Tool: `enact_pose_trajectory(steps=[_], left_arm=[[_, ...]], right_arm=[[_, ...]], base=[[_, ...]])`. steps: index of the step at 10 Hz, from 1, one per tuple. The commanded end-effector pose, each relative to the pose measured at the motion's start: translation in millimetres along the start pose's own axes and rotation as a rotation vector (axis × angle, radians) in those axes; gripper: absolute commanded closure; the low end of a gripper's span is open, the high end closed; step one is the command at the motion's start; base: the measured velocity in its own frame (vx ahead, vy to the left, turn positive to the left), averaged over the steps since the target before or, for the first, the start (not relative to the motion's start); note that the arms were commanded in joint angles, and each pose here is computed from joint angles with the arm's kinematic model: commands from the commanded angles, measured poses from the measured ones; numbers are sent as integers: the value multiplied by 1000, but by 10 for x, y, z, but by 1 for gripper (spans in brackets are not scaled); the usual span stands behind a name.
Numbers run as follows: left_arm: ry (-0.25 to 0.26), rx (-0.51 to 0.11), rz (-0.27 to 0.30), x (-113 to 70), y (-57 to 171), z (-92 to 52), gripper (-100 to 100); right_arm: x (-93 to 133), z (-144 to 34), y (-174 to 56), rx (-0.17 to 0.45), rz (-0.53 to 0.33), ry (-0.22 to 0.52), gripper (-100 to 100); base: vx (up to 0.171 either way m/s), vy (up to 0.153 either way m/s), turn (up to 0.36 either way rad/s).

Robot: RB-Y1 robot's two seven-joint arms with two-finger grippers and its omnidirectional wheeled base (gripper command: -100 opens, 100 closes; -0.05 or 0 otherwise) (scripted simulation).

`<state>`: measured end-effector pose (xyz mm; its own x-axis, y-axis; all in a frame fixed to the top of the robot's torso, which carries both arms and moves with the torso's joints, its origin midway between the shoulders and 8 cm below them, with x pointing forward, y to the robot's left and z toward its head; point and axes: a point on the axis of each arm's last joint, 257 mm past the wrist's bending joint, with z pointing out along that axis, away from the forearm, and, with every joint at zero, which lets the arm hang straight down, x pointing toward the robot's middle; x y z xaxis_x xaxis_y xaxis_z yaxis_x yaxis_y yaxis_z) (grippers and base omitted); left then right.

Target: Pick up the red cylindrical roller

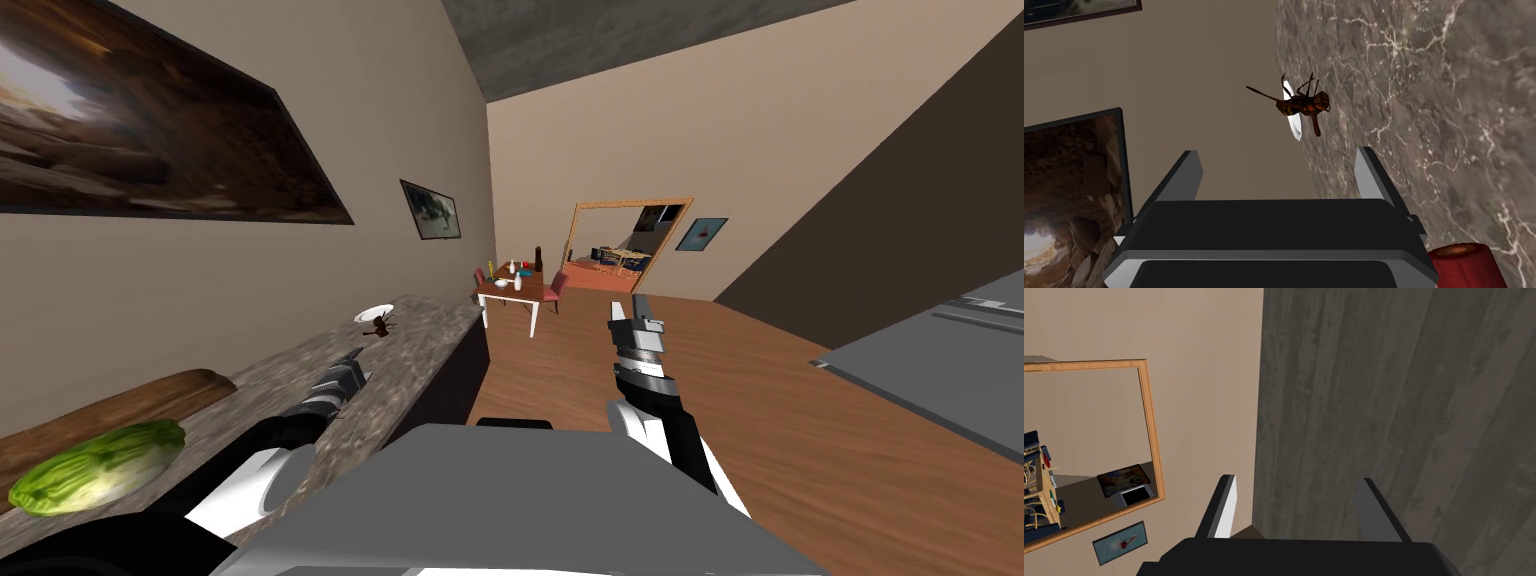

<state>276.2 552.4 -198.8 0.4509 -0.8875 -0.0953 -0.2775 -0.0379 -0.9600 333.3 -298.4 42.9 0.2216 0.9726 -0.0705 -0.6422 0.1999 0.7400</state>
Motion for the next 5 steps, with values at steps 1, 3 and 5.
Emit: enact_pose_trajectory(steps=[1, 3, 5], left_arm=[[-31, -62, -21, -195, 158, -33, -100], [-59, -110, -41, -371, 266, -68, -100], [-88, -168, -61, -546, 403, -115, -100]], right_arm=[[0, 0, 0, 0, 0, 0, 0], [0, 0, 0, 0, 0, 0, 0], [0, 0, 0, 0, 0, 0, 0]], base=[[96, -47, 46], [87, -34, 49], [77, -24, 51]])
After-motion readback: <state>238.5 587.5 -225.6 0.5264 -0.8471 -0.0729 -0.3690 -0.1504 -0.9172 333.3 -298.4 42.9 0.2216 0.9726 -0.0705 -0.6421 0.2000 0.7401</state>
